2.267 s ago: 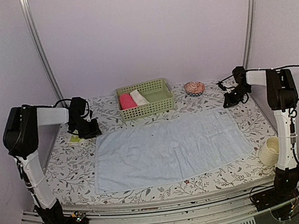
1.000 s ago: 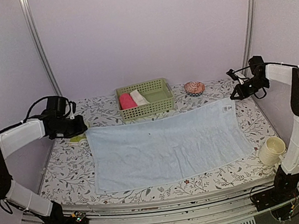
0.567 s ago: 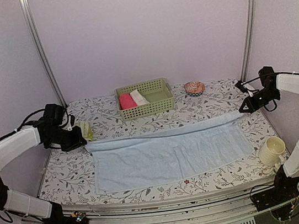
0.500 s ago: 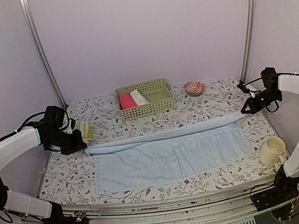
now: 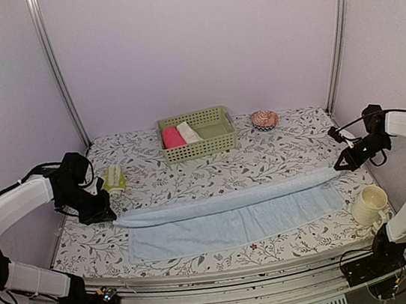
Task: Roll the towels
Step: Fold the towel at the center of the board.
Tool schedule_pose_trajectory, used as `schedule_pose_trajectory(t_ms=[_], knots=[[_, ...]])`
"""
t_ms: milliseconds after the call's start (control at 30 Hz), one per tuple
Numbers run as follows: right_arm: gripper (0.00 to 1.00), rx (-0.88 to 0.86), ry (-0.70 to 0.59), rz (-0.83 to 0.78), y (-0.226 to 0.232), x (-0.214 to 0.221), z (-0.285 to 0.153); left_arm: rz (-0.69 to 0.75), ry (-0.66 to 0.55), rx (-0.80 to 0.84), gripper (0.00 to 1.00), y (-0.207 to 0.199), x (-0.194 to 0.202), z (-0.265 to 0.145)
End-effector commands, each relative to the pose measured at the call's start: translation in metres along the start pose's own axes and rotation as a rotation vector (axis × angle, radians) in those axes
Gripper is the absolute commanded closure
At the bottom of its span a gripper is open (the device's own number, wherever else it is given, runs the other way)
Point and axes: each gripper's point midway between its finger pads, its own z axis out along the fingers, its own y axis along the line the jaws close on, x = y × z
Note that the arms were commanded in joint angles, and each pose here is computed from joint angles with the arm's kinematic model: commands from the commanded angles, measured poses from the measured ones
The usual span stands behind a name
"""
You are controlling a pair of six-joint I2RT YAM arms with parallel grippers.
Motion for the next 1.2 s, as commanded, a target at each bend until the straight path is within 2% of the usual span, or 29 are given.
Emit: schedule_pose_trajectory(t_ms=[0,300,700,1167], knots=[[0.98,0.02,0.036,-0.07,0.003,0.018,-0.004,0.008,0.107,-0.087,1.0,0.019,0.027,0.003],[0.97,0.081,0.123,-0.144,0.002,0.05,-0.007,0.002,0.198,-0.103,1.0,0.024,0.047,0.008],[0.98,0.078,0.162,-0.192,0.005,0.064,-0.007,-0.009,0.264,-0.13,1.0,0.025,0.067,0.01],[0.96,0.056,0.111,-0.214,0.009,0.056,-0.017,0.011,0.336,-0.143,1.0,0.023,0.091,0.016]])
